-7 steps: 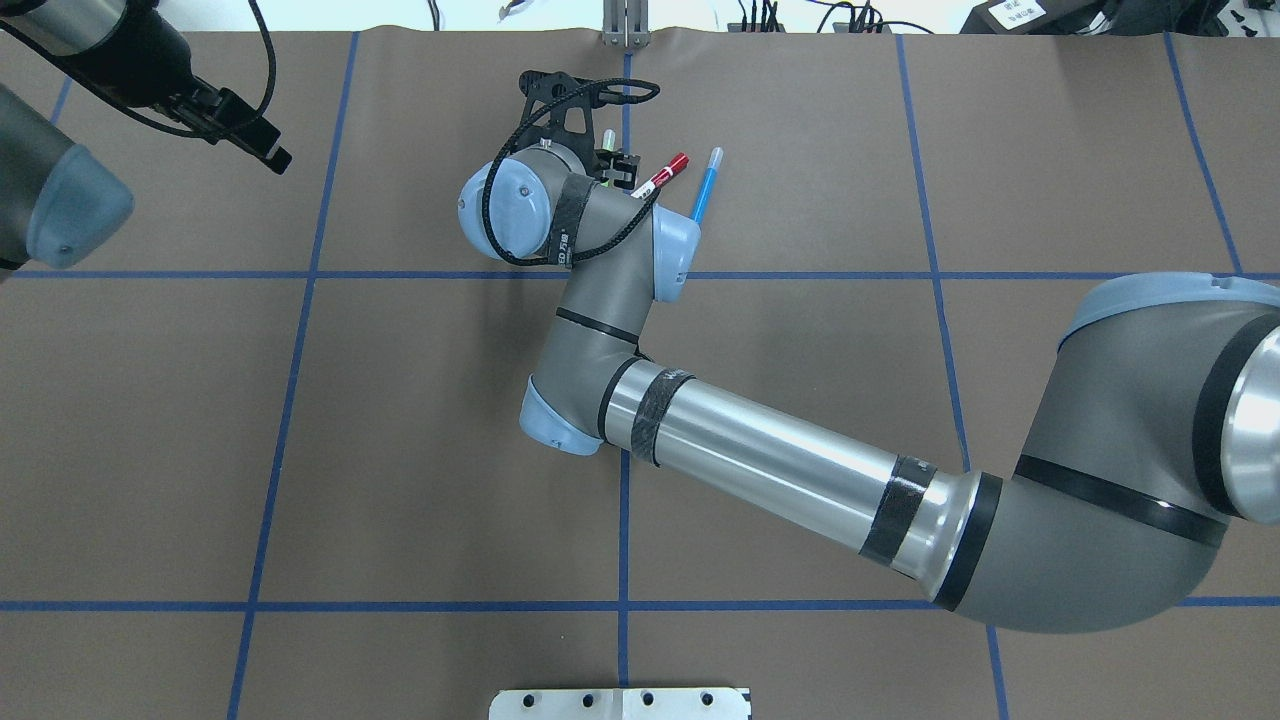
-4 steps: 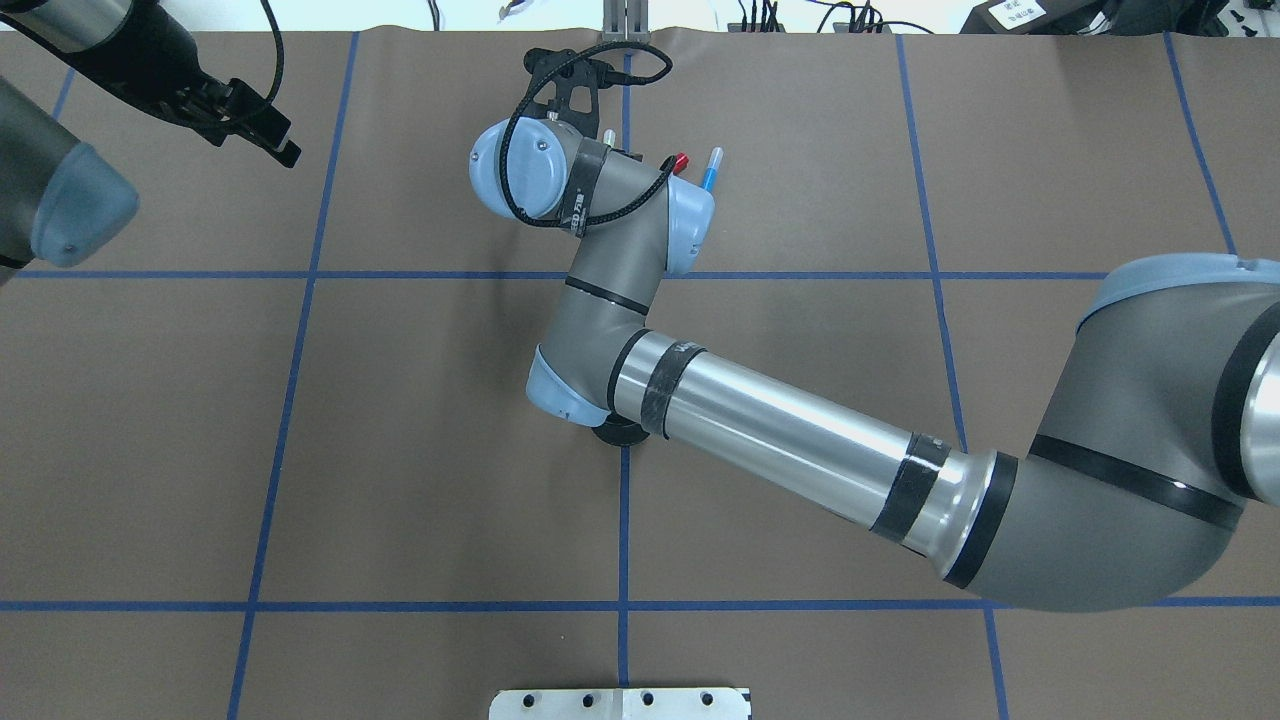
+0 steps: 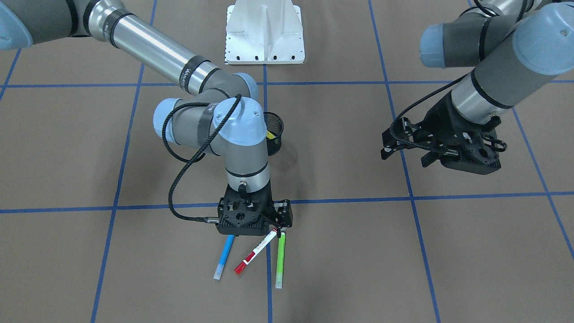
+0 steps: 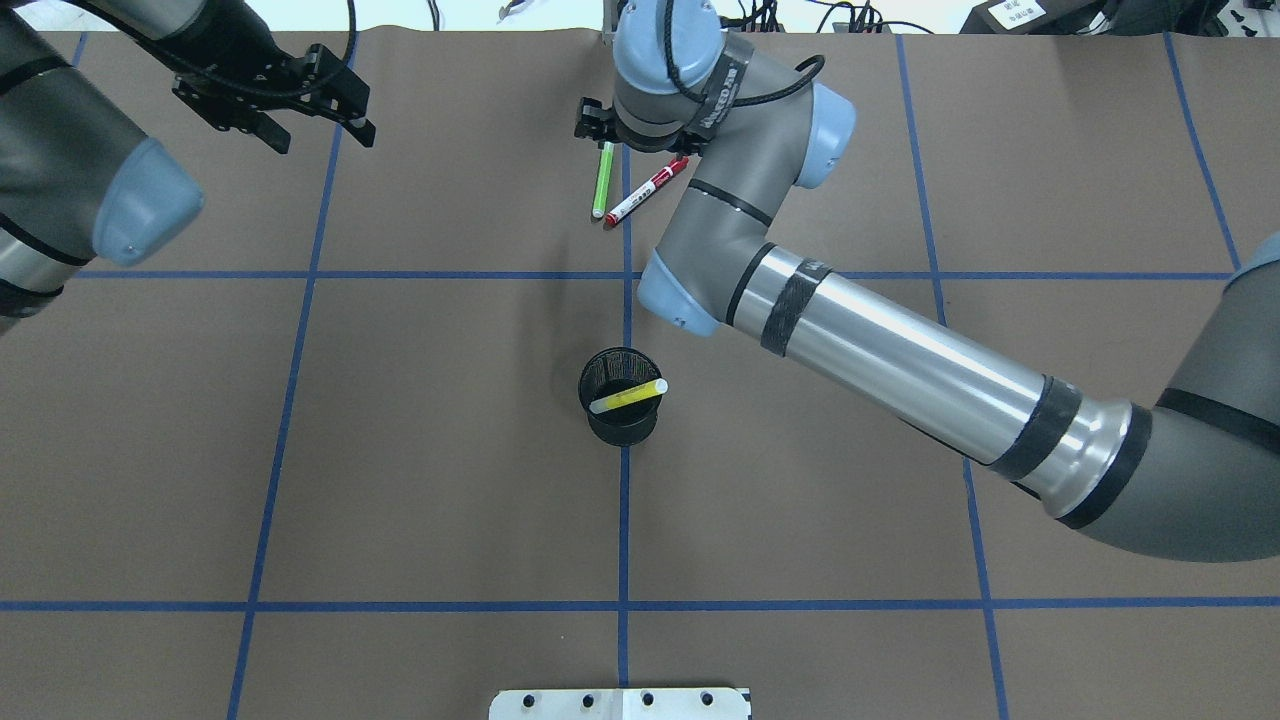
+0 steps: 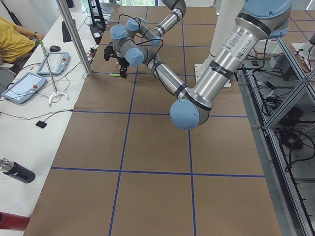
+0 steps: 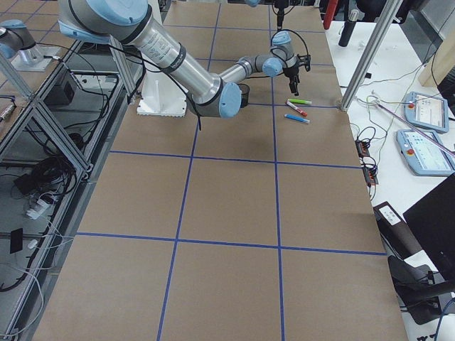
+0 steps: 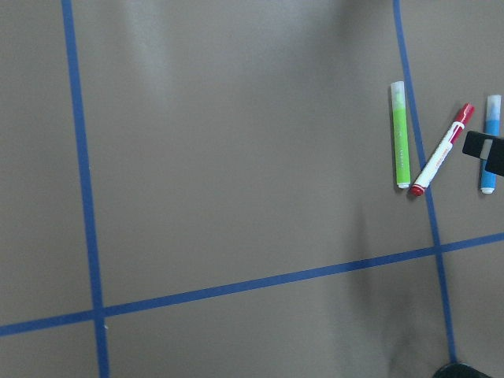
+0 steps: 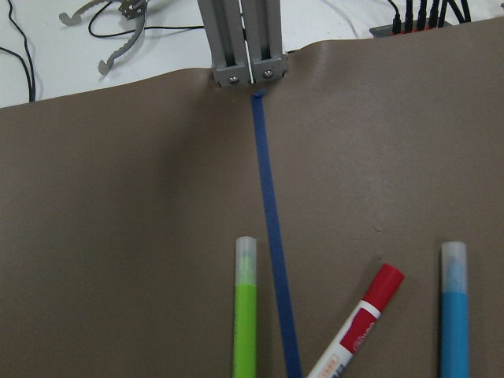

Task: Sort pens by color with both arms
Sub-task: 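Raise the right gripper away while the left arm reaches toward the cup, then position the left gripper above the cup over the yellow highlighter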

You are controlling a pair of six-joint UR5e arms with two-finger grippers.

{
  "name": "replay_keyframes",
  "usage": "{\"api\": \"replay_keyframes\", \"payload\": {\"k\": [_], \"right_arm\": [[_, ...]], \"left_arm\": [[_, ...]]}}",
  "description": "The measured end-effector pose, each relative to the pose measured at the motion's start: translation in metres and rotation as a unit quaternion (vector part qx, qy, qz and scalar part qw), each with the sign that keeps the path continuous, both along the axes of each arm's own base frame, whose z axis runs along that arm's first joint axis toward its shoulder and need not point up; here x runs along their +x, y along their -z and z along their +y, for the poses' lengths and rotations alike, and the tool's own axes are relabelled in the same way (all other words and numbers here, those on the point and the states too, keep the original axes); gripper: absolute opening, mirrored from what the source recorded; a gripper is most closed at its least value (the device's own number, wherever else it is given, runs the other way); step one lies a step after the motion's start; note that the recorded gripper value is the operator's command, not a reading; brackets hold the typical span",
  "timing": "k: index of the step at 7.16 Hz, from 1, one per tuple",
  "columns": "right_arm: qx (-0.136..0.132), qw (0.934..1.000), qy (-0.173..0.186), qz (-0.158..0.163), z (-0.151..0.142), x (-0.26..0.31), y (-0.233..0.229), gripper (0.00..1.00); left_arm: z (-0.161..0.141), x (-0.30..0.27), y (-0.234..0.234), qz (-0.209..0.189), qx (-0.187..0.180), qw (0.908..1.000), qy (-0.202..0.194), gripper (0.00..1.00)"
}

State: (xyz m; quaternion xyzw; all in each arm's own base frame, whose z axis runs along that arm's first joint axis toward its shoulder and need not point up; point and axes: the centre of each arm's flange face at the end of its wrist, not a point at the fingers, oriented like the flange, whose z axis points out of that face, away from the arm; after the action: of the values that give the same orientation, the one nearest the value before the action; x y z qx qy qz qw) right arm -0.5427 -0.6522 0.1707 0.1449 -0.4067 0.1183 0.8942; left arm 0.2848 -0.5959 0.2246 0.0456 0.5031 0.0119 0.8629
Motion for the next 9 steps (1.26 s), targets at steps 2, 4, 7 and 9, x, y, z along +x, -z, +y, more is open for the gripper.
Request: {"api": "replay_keyframes", "payload": {"k": [2, 4, 7, 9], "right_arm": [[-0.022, 0.9975, 0.067, 0.004, -0.006, 0.065, -0.023, 0.99], [-0.023, 0.9935, 0.111, -0.007, -0.004, 0.119, -0.060, 0.99], [-0.012, 0.9894, 0.144, -0.019, 0.006, 0.177, -0.102, 0.99], [-0.013, 0.9890, 0.146, -0.019, 0.009, 0.184, -0.111, 0.99]], "left_arm": [[0.017, 0.045, 0.036, 0.009, -0.060, 0.9981, 0.006, 0.99], [0.033, 0.092, 0.086, -0.018, -0.113, 0.9934, -0.003, 0.99], [0.049, 0.187, 0.150, -0.075, -0.173, 0.9819, 0.021, 0.99], [0.071, 0.245, 0.161, -0.105, -0.186, 0.9765, 0.026, 0.99]]}}
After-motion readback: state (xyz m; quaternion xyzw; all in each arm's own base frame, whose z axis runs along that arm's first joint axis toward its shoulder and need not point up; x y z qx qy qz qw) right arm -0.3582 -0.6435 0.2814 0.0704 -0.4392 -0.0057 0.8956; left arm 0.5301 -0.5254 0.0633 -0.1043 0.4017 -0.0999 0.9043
